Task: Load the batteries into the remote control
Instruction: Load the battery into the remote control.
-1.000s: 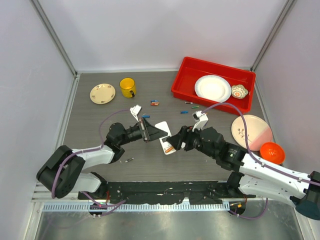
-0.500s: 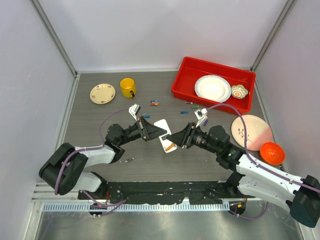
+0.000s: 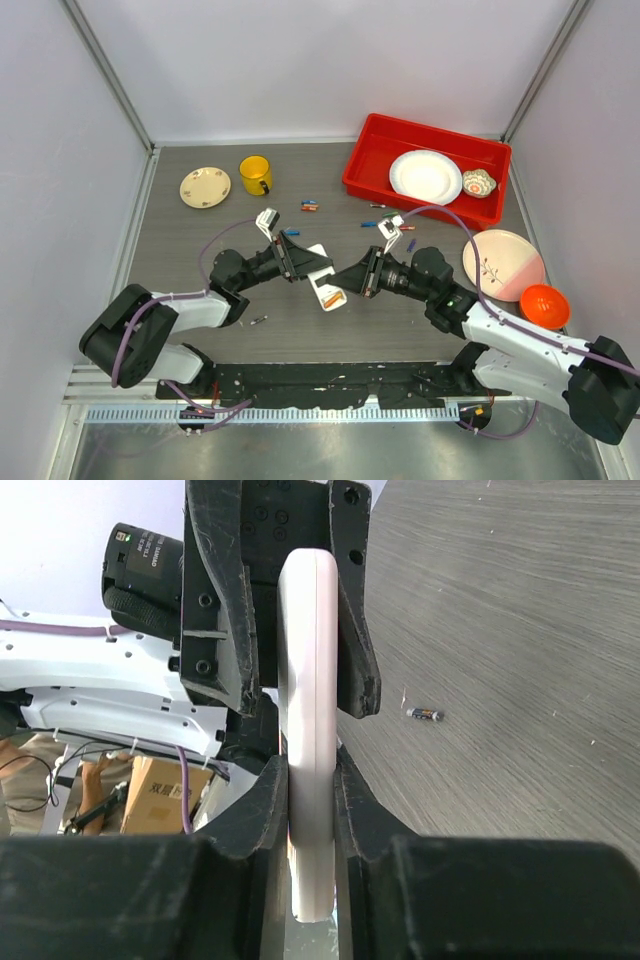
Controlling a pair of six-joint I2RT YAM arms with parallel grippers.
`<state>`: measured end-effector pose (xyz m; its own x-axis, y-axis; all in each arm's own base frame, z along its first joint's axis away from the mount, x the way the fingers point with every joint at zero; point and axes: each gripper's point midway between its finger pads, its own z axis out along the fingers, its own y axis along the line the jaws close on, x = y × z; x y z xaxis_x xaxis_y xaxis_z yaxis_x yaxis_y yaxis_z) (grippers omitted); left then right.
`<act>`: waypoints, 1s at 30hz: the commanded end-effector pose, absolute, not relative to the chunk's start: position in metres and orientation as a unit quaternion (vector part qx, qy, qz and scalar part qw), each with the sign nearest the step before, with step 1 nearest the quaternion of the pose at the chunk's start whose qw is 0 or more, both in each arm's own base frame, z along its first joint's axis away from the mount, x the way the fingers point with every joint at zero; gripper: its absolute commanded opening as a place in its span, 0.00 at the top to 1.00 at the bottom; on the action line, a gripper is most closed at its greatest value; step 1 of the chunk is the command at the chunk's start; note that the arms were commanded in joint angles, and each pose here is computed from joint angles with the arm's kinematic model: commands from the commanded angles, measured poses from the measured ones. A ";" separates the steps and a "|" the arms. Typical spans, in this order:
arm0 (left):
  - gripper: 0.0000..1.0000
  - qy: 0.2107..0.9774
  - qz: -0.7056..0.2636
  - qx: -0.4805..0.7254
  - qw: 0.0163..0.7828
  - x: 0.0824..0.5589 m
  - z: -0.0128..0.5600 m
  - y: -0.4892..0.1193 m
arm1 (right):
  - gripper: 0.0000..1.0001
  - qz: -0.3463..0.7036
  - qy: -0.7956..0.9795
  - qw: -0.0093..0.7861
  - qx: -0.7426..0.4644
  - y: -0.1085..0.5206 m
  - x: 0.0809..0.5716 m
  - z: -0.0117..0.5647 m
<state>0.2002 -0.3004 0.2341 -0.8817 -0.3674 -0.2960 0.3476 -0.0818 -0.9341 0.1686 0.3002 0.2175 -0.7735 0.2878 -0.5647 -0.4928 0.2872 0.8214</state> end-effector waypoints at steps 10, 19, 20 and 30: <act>0.62 0.573 -0.773 0.031 0.271 0.185 0.267 -0.304 | 0.99 0.640 0.680 0.351 -0.072 0.303 0.166 0.246; 0.59 0.568 -0.776 0.023 0.274 0.181 0.263 -0.301 | 0.99 0.646 0.668 0.365 -0.053 0.298 0.170 0.253; 0.58 0.566 -0.777 0.023 0.275 0.180 0.264 -0.300 | 0.99 0.645 0.669 0.367 -0.051 0.297 0.172 0.252; 0.69 0.565 -0.776 0.017 0.279 0.181 0.262 -0.299 | 0.99 0.643 0.670 0.367 -0.052 0.294 0.171 0.249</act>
<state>0.1904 -0.3077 0.2184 -0.9039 -0.3580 -0.2340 0.2790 -0.0789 -0.9570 0.1703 0.2977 0.2155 -0.7782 0.3430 -0.5261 -0.4695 0.2386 0.8501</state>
